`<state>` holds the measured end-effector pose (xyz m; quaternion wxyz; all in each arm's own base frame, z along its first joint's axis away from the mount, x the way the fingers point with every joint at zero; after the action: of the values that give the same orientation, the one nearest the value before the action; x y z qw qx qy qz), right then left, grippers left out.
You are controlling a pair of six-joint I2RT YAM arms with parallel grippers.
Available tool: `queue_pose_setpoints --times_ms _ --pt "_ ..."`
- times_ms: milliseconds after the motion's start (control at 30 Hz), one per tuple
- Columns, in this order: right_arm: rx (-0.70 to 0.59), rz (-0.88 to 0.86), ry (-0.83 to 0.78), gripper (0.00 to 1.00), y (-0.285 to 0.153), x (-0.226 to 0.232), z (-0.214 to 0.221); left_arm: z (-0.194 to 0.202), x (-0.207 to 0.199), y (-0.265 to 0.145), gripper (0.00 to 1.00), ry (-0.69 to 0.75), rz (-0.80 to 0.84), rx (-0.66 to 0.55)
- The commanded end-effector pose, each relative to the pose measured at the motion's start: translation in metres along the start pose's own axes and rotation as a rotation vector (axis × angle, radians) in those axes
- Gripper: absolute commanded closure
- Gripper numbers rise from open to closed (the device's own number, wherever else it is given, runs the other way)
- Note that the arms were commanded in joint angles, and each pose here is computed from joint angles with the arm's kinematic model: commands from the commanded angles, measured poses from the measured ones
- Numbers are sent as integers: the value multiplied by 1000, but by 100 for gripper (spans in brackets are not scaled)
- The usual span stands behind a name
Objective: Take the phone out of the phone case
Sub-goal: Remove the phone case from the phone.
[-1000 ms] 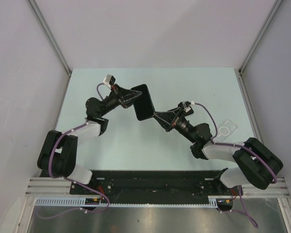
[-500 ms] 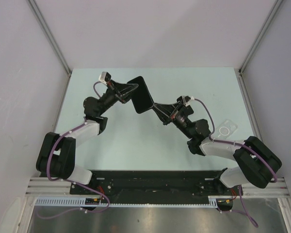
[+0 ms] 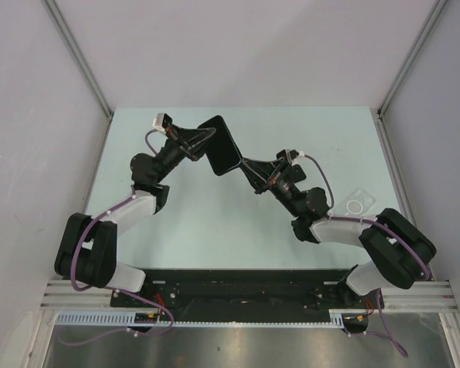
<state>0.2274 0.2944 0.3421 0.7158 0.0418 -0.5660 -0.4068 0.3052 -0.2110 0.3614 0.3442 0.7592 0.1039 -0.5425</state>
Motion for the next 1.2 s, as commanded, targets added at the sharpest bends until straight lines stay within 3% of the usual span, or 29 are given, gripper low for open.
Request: queue_pose_setpoints --times_ms 0,500,600,633,733,933,1167 --pt "6 -104 6 100 5 8 -1 59 -138 -32 100 203 555 152" --pt "6 25 -77 100 3 -33 -15 60 -148 -31 100 182 574 165" --pt "-24 230 -105 100 2 -64 -27 61 -137 -30 100 168 535 168" --pt "-72 442 -150 100 -10 -101 -42 61 -135 -30 100 165 527 171" --pt "-139 650 -296 100 -13 -114 -56 63 -129 -28 100 170 510 182" --pt "-119 738 -339 78 -15 -118 -69 66 -122 -20 100 162 488 224" --pt "-89 829 -370 78 -21 -137 -80 72 -119 -14 100 153 485 256"
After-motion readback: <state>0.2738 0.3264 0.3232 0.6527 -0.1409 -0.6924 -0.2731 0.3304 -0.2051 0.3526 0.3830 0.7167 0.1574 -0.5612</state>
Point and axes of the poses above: each gripper's point midway between its finger pads, its own y axis out along the fingers, its own x axis along the line the jaws close on, z = x × y, the point moved 3 cm from there along -y, back along the fingers, and after that the axes turned 12 degrees about y, right-handed, at the moved point
